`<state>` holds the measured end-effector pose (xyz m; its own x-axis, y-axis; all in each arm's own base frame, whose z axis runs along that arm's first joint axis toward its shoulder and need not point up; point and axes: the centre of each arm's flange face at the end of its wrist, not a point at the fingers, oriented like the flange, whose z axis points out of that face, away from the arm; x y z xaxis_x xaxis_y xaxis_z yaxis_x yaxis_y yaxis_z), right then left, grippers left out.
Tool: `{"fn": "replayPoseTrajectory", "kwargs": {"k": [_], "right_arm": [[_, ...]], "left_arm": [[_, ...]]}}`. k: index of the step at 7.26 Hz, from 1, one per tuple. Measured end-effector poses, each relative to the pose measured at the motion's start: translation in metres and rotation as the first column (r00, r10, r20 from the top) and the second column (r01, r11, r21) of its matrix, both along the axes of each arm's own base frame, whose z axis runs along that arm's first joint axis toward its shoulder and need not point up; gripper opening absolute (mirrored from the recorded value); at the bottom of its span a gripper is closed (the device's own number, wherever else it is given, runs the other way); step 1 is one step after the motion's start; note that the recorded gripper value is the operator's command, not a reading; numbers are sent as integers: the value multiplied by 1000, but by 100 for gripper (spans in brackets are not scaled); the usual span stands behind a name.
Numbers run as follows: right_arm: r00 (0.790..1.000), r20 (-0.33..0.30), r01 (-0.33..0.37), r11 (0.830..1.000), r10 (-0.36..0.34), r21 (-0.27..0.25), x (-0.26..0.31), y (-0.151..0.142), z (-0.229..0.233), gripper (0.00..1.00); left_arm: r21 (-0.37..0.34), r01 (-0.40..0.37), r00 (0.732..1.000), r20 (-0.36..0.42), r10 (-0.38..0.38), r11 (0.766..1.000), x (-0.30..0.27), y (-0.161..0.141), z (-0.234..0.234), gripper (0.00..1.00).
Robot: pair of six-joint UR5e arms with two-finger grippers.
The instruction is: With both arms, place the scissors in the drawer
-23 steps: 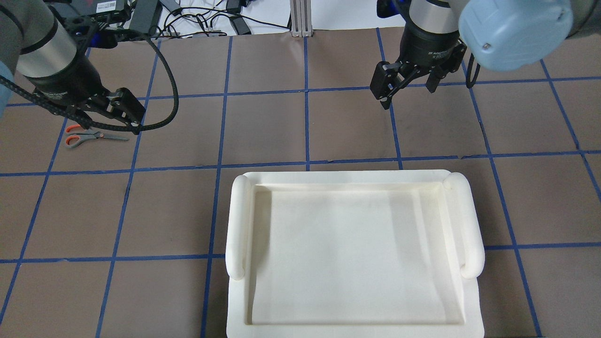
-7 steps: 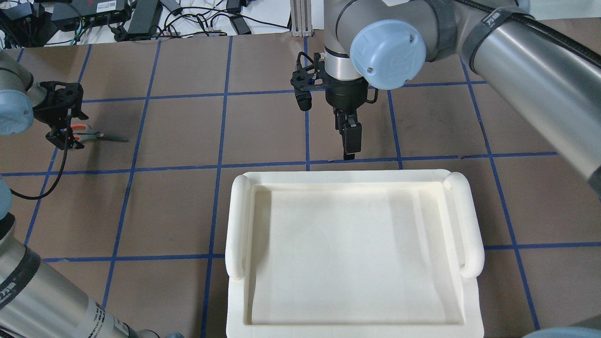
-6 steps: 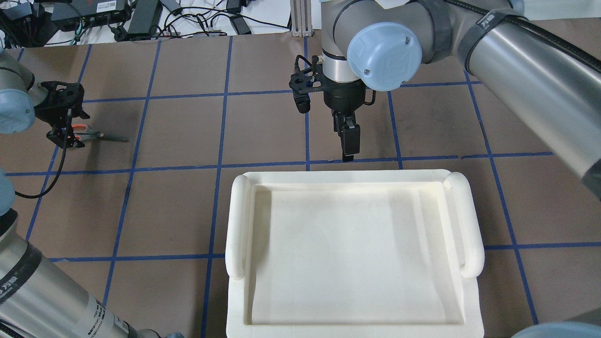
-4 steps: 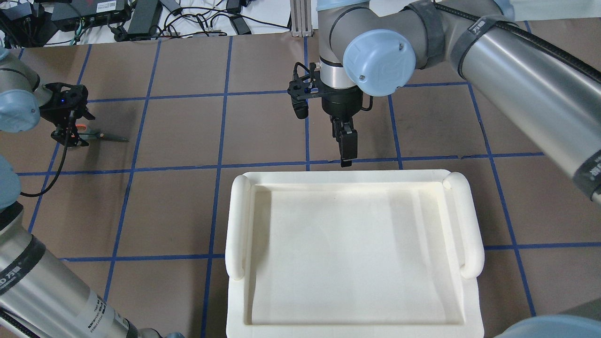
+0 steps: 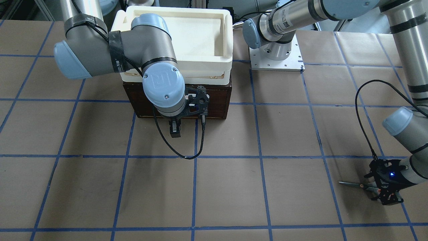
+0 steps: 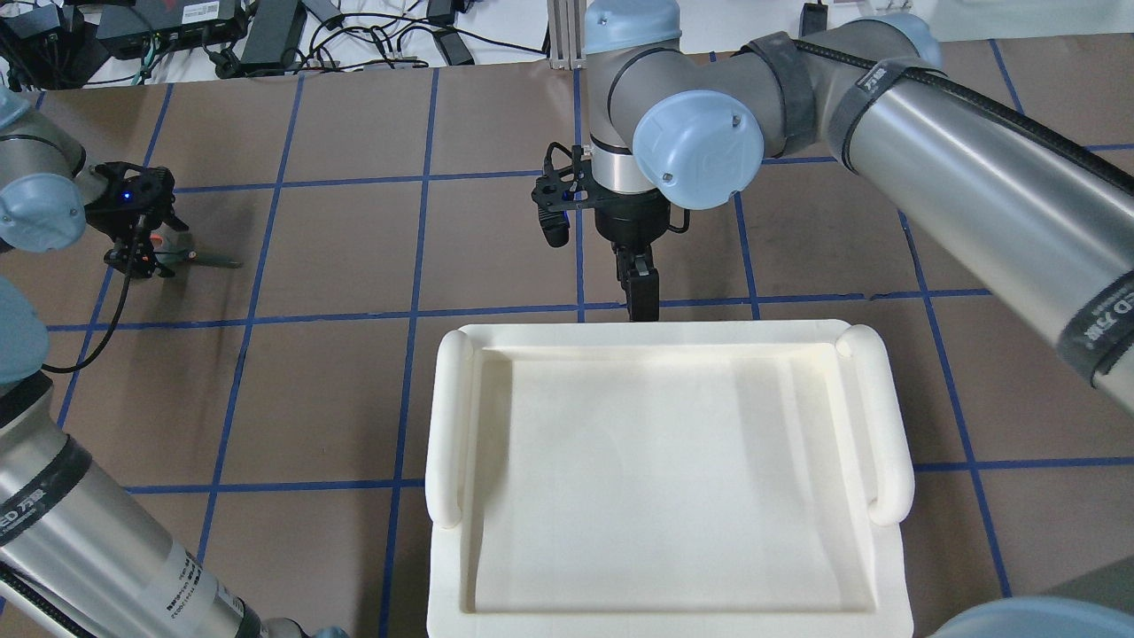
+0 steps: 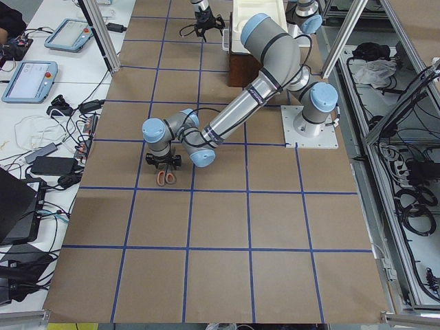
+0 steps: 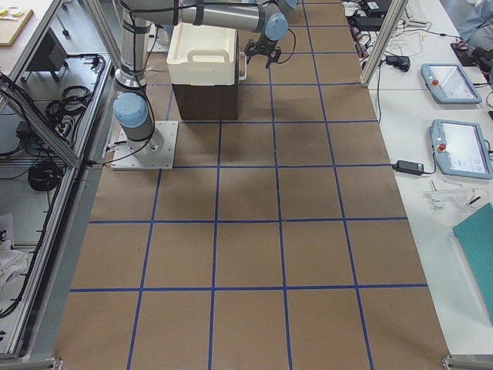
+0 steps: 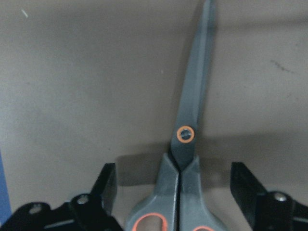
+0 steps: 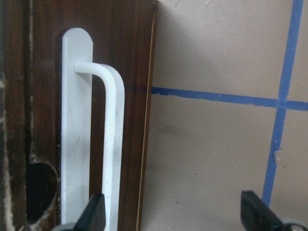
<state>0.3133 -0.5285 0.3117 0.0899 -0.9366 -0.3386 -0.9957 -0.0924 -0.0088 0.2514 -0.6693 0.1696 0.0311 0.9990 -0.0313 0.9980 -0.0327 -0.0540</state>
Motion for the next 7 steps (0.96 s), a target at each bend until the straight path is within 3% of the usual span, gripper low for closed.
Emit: {"fn": "replayPoseTrajectory", "kwargs": {"k": [1,2,3,7], "right_arm": [[1000,3,4,1000,-4,10,1,1,-2,100],[1000,2,9,1000,-9,17,1,2,-5,100],[1000,-2,21,1000,-21,23,1,1,-8,100],[998,-28,61,997,-59,50,0,4,-11,100]], "left_arm": [[-3,2,1000,-7,-2,1000,-1,-1,-1,60],[-5,3,1000,-11,-3,1000,-1,-1,-2,22],[-6,8,1000,-10,-8,1000,-1,-1,-1,0],[-27,33,999,15,-33,999,-1,-3,6,0]]}}
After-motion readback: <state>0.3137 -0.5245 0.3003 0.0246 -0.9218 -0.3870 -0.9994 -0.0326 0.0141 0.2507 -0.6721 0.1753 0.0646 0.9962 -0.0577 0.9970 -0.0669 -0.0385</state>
